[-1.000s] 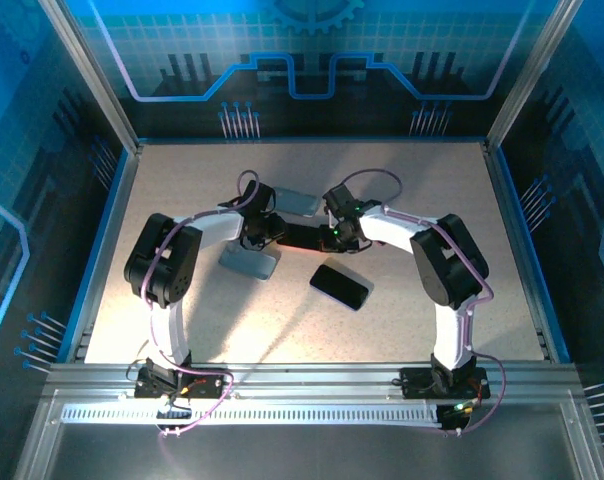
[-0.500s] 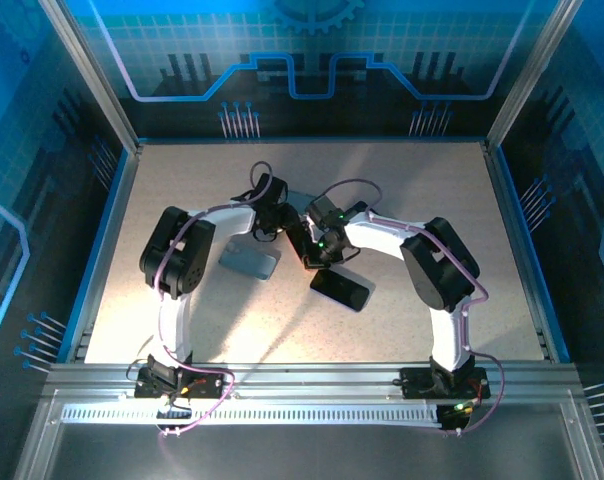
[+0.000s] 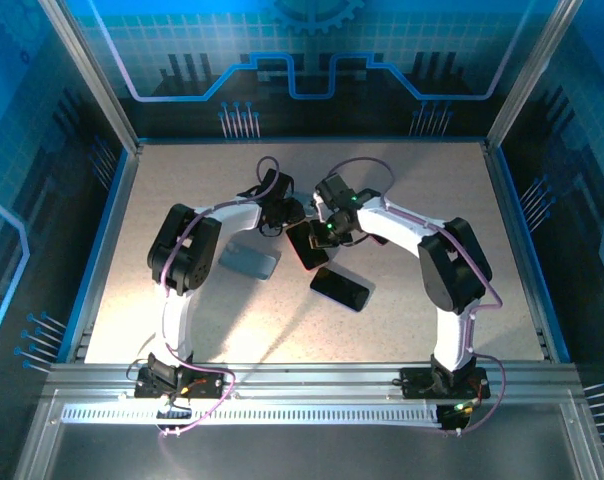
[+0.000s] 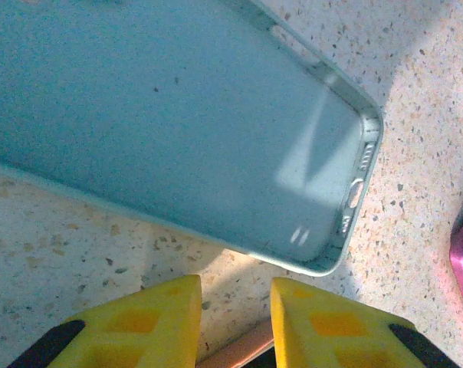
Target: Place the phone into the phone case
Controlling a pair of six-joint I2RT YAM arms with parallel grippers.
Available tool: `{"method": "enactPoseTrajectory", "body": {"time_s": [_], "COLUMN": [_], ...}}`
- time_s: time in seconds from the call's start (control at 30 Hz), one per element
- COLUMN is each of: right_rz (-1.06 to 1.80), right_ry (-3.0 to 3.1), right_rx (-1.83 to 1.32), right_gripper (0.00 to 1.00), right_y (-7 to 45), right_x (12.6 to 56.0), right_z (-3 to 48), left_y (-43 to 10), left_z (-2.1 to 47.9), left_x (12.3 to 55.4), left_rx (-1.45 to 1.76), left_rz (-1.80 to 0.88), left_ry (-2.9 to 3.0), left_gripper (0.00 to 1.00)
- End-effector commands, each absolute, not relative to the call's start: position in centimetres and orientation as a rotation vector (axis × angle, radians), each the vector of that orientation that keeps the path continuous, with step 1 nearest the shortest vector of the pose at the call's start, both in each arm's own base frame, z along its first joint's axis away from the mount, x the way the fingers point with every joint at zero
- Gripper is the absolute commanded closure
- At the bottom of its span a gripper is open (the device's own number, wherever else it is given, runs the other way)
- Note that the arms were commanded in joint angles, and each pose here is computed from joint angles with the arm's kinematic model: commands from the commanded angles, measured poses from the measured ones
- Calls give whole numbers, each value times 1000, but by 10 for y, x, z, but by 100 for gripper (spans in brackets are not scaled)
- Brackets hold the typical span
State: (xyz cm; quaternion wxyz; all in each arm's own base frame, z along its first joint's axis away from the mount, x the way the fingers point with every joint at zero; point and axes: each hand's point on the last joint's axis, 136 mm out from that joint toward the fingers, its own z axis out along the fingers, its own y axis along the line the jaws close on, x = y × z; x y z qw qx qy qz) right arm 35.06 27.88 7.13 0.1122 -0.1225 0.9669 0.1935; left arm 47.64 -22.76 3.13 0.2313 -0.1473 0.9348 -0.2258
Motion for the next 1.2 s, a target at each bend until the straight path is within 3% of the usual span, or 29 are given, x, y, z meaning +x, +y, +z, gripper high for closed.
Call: {"method": "enactPoseTrajectory", "body": {"time_s": [0.0,0.87,1.17], "right_rz": [472,451,309], "right_ry": [2872,3013,3132], "right_rx": [-400,-370,-444], "right_gripper": [100,100,100], "right_y": [261,245,237], "right_x": [348,322,289], "right_z": [67,10,-36], "left_y": [-222,-220,-231], "left_z": [67,44,28], "left_x": [478,438,431], "left_rx": [-353,-430,-425], "left_rz": [-595,-633,-638], "left_ry": [2498,2545,2585], "left_gripper": [69,69,69]}}
